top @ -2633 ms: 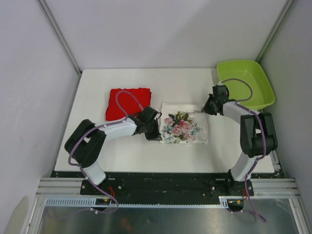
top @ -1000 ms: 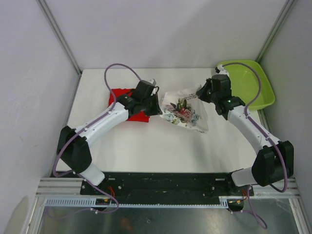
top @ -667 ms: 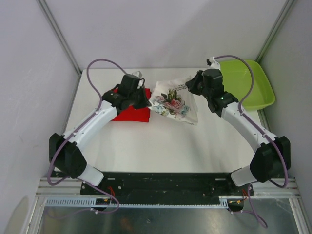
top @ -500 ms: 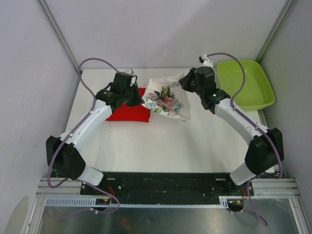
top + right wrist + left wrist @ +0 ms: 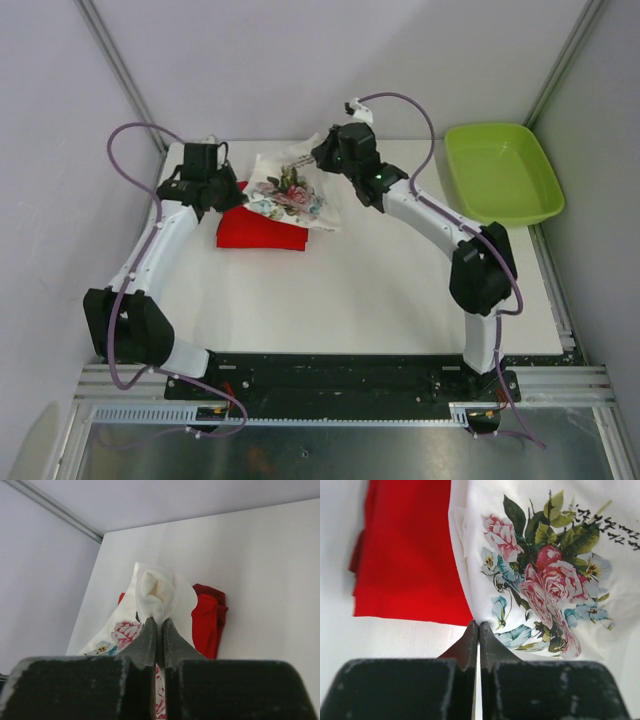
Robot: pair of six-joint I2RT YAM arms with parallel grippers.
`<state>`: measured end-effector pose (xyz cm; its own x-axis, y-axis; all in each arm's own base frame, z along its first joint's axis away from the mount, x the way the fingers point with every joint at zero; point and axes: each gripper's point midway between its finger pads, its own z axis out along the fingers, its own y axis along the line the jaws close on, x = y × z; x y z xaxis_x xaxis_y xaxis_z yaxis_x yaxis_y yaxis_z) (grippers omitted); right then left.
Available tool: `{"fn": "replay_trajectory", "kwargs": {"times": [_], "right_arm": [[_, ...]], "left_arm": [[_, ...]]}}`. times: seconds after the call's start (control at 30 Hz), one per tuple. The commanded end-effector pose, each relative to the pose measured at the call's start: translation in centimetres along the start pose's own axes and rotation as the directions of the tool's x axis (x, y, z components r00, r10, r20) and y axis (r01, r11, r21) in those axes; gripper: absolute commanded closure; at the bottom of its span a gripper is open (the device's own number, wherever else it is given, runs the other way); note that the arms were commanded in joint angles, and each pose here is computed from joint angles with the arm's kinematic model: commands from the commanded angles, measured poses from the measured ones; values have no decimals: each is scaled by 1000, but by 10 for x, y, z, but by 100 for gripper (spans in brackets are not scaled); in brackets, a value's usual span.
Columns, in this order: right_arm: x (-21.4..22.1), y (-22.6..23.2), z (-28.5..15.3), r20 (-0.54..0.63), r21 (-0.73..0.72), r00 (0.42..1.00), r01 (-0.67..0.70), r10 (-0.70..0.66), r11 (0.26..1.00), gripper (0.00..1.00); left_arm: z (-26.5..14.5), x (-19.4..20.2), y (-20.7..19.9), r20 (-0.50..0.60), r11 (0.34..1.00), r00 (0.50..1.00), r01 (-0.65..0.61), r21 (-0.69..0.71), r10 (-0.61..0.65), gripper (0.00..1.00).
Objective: Fold and stack the t-shirts
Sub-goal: Put the neatly folded tshirt into the corner of the board with both arms
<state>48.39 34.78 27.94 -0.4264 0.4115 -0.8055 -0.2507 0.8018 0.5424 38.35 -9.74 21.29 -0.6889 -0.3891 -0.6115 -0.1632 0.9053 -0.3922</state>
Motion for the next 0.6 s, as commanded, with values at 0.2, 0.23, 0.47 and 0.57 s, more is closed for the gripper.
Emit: {"fn": "replay_trajectory", "kwargs": {"times": [0.2, 0.23, 0.47, 0.57], "right_arm": [[-1, 41, 45, 49, -57, 998, -24, 26, 998, 100], [3, 41, 50, 43, -56, 999, -24, 26, 998, 100], [28, 33, 71, 3, -38, 1000, -19, 19, 999, 100], [36, 28, 76, -11, -32, 1000, -15, 14, 999, 100]], "left_arm": [[1, -24, 62, 41, 995, 999, 33, -96, -30, 100], [3, -27, 71, 42, 992, 998, 48, -115, -44, 100], [25, -22, 101, -5, 980, 996, 84, -179, -86, 100], [29, -20, 111, -13, 975, 995, 97, -201, -101, 100]]}}
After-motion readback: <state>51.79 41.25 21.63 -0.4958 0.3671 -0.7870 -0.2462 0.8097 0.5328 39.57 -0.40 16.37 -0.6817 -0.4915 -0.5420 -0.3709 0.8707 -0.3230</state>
